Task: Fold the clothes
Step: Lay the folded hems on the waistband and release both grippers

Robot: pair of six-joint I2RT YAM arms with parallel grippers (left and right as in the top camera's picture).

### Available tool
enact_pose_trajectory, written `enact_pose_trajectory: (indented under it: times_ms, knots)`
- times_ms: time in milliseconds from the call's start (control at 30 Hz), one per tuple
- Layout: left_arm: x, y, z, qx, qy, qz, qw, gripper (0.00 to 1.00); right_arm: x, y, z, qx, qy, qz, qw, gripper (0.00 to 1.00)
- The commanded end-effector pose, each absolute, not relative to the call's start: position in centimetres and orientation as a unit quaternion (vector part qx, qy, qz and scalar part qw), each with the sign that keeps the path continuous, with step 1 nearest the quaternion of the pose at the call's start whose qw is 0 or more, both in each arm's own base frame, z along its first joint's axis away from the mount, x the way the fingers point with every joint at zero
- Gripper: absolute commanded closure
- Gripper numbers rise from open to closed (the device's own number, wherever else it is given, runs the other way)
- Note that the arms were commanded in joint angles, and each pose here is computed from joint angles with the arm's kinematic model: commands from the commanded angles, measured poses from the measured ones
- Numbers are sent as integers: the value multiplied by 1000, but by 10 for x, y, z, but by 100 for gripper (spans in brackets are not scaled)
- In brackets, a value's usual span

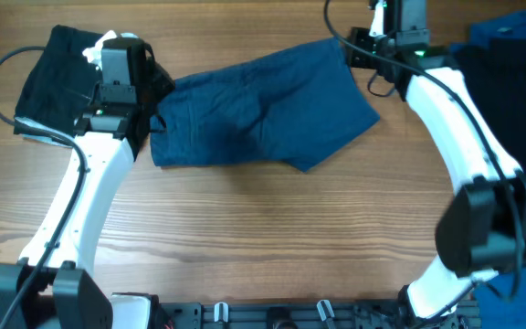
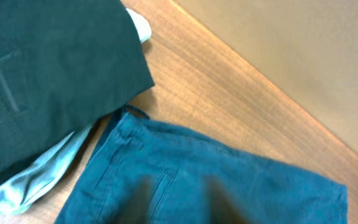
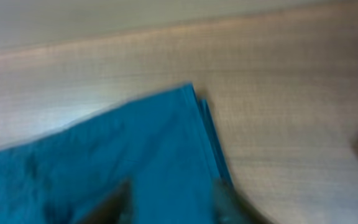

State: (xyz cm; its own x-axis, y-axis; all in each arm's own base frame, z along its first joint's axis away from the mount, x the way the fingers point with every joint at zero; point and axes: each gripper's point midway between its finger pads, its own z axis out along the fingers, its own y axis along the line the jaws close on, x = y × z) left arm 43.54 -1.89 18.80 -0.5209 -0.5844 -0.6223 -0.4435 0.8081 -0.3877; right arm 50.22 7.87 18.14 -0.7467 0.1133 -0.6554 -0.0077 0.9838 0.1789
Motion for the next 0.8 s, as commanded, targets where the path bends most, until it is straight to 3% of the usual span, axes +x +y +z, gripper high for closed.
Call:
enact_pose_trajectory:
  times_ms: [0, 133, 300, 367, 433, 633, 767]
  knots:
    - [428, -32, 141, -259, 908, -90, 316, 96, 476, 74, 151, 27, 955, 72, 285, 92]
    - [444, -49, 76, -216, 935, -98, 265, 96, 458, 71, 89, 26, 975, 59, 214, 96]
    - [481, -54, 32, -203, 928, -103, 295, 96, 443, 71, 16, 15, 990, 48, 129, 96]
    - [482, -51, 13, -207, 931, -90, 287, 96, 414, 52, -12, 79, 995, 3, 57, 96]
    - [480, -41, 4, -214, 932, -63, 286, 96, 388, 22, -19, 162, 984, -76, 13, 96]
    - [495, -51, 11, -166, 930, -74, 318, 96, 329, 14, -10, 165, 975, -109, -103, 96]
    - [498, -82, 42, -115, 927, -86, 346, 96, 322, 13, 9, 163, 975, -109, -105, 96]
